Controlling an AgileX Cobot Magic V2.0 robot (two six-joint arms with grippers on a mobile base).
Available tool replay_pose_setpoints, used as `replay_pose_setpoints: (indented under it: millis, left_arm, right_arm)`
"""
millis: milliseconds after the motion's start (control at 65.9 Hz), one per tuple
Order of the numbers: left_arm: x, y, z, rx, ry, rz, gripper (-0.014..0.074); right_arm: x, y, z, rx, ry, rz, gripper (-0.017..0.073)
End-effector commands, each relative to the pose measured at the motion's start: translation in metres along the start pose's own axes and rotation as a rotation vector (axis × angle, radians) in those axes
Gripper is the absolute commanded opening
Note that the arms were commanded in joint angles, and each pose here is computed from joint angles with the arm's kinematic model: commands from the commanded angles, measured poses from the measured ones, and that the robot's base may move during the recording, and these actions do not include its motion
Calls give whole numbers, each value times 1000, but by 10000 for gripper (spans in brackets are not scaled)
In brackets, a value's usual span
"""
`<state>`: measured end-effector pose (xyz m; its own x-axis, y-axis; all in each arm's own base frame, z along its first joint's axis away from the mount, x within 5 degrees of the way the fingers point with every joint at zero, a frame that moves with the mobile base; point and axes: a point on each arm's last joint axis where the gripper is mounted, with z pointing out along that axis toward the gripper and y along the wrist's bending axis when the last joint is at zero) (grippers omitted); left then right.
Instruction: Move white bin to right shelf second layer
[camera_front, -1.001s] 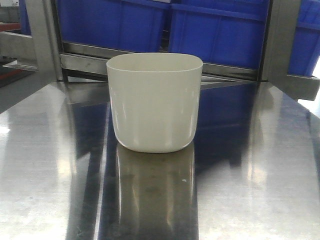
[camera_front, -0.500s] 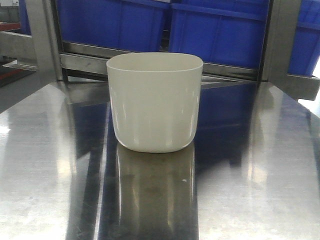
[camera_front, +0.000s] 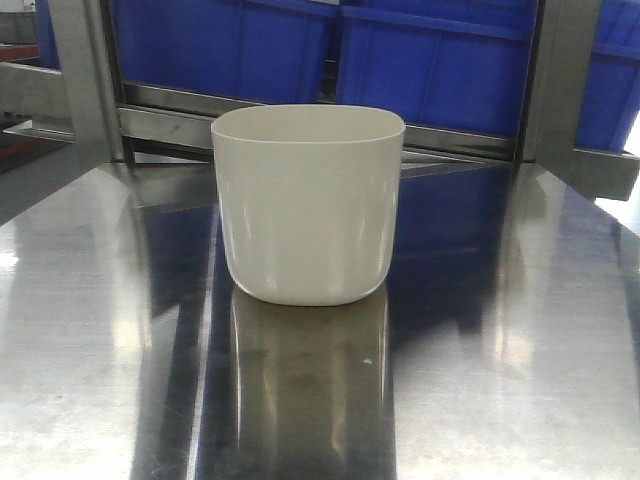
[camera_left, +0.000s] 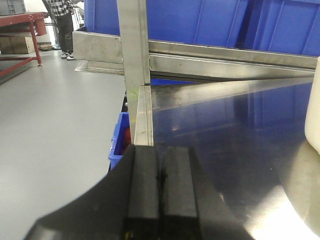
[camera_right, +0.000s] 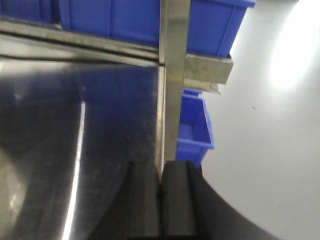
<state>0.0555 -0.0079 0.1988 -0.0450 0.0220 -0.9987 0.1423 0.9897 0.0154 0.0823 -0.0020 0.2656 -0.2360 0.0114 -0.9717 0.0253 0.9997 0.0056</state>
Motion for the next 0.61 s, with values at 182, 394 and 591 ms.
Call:
replay_pose_setpoints:
  millis: [182,394,591]
  left_arm:
    - [4,0,1,3,-65,-3,85]
    - [4,0,1,3,-65,-3,85]
    - [4,0,1,3,-65,-3,85]
  right_arm:
    - [-42,3,44,7,107,9,53]
    - [-54,31,88,-40,312,169,228]
    - [-81,75,120,-87,399,108,365]
